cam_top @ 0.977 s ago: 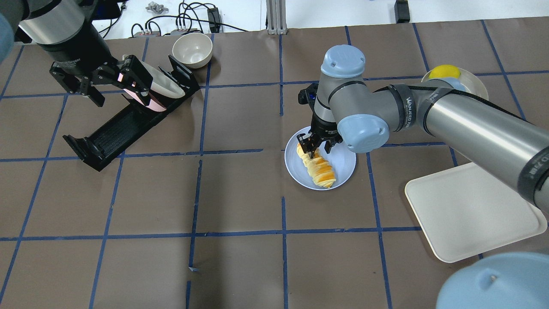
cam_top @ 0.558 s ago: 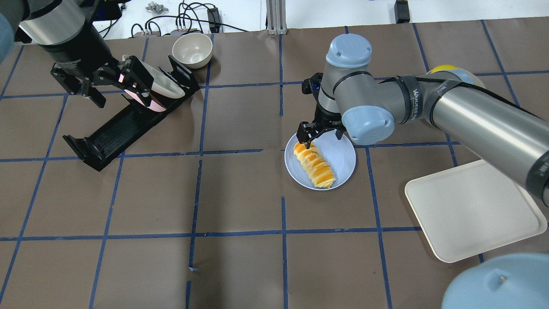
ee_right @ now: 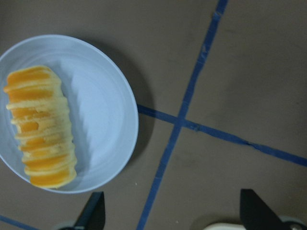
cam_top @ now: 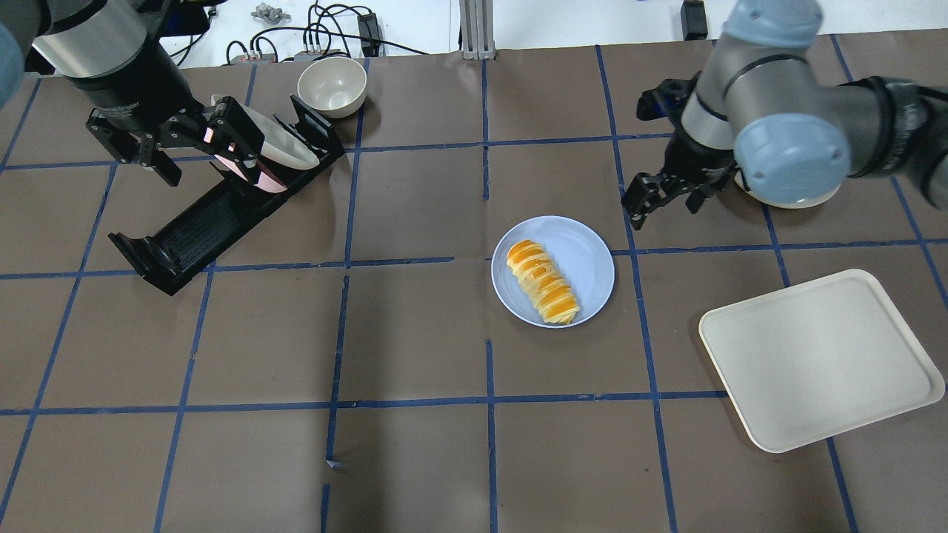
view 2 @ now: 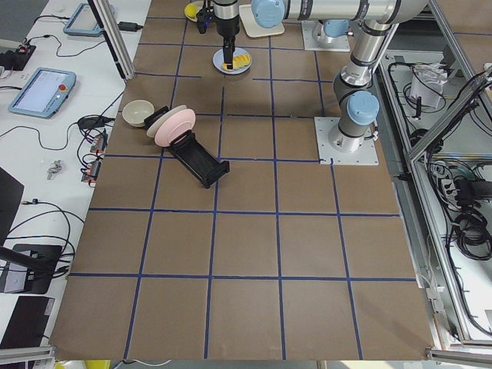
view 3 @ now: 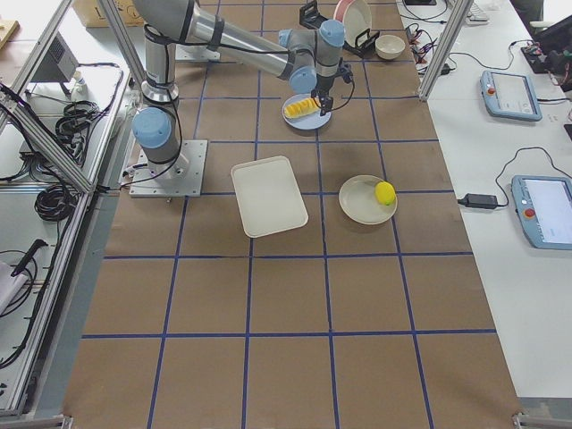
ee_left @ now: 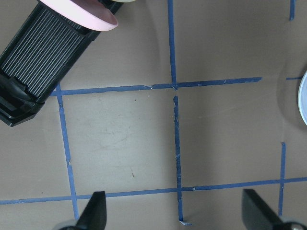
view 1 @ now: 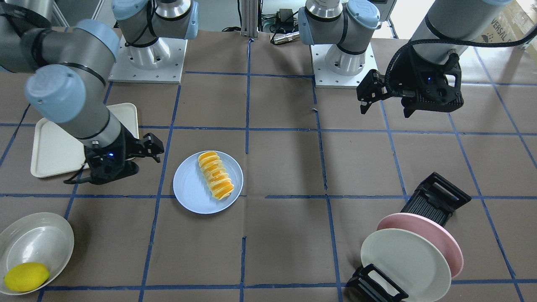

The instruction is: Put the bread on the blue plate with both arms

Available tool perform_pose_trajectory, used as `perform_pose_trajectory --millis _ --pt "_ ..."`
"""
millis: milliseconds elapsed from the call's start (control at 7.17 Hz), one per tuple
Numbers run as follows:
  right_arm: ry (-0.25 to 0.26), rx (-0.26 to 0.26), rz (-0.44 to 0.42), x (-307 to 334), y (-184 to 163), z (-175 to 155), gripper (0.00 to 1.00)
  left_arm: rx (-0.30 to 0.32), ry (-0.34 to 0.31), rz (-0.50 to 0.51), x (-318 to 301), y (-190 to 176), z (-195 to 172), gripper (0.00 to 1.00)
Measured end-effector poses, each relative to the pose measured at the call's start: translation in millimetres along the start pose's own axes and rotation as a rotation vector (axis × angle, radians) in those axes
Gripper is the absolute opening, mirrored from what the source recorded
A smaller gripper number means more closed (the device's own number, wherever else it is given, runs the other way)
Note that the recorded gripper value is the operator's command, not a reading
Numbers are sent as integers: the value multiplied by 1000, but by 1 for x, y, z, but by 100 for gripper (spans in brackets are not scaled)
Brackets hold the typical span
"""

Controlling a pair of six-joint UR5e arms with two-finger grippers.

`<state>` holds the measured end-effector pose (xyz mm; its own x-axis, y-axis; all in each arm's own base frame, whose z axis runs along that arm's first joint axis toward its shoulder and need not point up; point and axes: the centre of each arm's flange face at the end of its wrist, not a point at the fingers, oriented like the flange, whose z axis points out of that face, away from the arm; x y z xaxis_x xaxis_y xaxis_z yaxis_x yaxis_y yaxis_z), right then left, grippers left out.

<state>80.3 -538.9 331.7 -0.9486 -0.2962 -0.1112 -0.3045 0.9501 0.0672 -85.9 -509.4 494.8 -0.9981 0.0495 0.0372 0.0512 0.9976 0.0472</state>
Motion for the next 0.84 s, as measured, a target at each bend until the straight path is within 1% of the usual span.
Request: perform_pose_trajectory --millis 140,279,419,558,837 --pt "8 -11 16 11 31 -36 100 0 0 0 0 0 0 100" --pt "30 -11 30 3 62 -77 100 0 0 0 0 0 0 100" --pt "32 1 35 -14 82 -107 100 0 1 0 0 0 0 100" --pt "15 12 18 -39 87 -123 100 -1 1 1 1 1 0 100" --pt "1 27 -33 -82 86 -137 100 -1 0 1 0 0 0 100"
